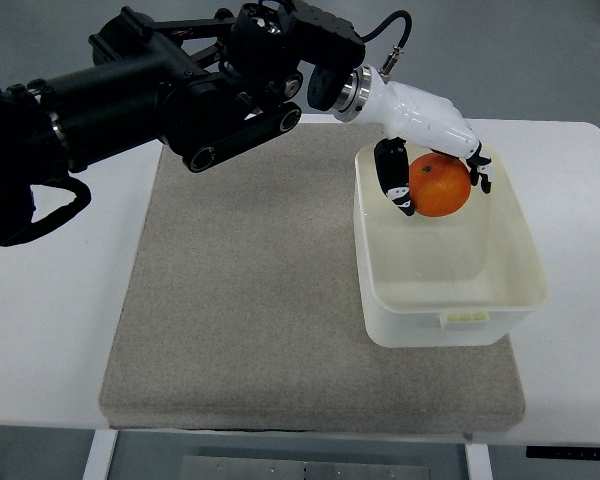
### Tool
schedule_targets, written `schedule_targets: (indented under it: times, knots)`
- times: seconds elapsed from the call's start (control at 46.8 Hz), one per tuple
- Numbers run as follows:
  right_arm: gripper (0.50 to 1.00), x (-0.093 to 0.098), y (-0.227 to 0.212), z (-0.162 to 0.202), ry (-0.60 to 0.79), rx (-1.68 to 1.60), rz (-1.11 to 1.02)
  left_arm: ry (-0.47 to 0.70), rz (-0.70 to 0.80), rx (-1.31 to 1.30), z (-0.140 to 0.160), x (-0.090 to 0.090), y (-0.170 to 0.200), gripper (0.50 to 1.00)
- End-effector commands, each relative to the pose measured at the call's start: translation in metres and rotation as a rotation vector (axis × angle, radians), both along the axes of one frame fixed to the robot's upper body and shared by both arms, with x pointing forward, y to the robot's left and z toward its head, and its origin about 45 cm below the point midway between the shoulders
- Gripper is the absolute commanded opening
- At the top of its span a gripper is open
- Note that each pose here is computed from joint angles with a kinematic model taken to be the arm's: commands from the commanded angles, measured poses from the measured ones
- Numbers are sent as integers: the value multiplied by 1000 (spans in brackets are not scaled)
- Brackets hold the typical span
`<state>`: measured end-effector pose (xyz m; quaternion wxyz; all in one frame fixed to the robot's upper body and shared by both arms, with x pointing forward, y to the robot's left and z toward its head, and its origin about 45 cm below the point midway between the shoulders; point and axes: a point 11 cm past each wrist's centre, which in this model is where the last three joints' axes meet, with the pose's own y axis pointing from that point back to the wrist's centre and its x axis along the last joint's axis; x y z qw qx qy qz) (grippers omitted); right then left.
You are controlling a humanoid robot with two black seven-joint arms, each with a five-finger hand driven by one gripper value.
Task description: Put orange in box with left hand
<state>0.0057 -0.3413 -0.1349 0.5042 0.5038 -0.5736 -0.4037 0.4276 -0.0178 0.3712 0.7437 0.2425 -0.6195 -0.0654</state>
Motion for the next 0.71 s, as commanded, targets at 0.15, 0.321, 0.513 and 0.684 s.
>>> schedule_targets:
  times: [0.15,0.321,0.513,0.684]
  knots:
    - [926,0,0,0,0,0,0,7,0,1,-2,-1,0,951]
    - [926,0,0,0,0,0,0,8,1,2,-2,0,1,954]
    - [926,0,0,0,0,0,0,9,33,-8,-1,7,6,954]
    - [926,0,0,0,0,0,0,-13,180,-36,12,43,37,954]
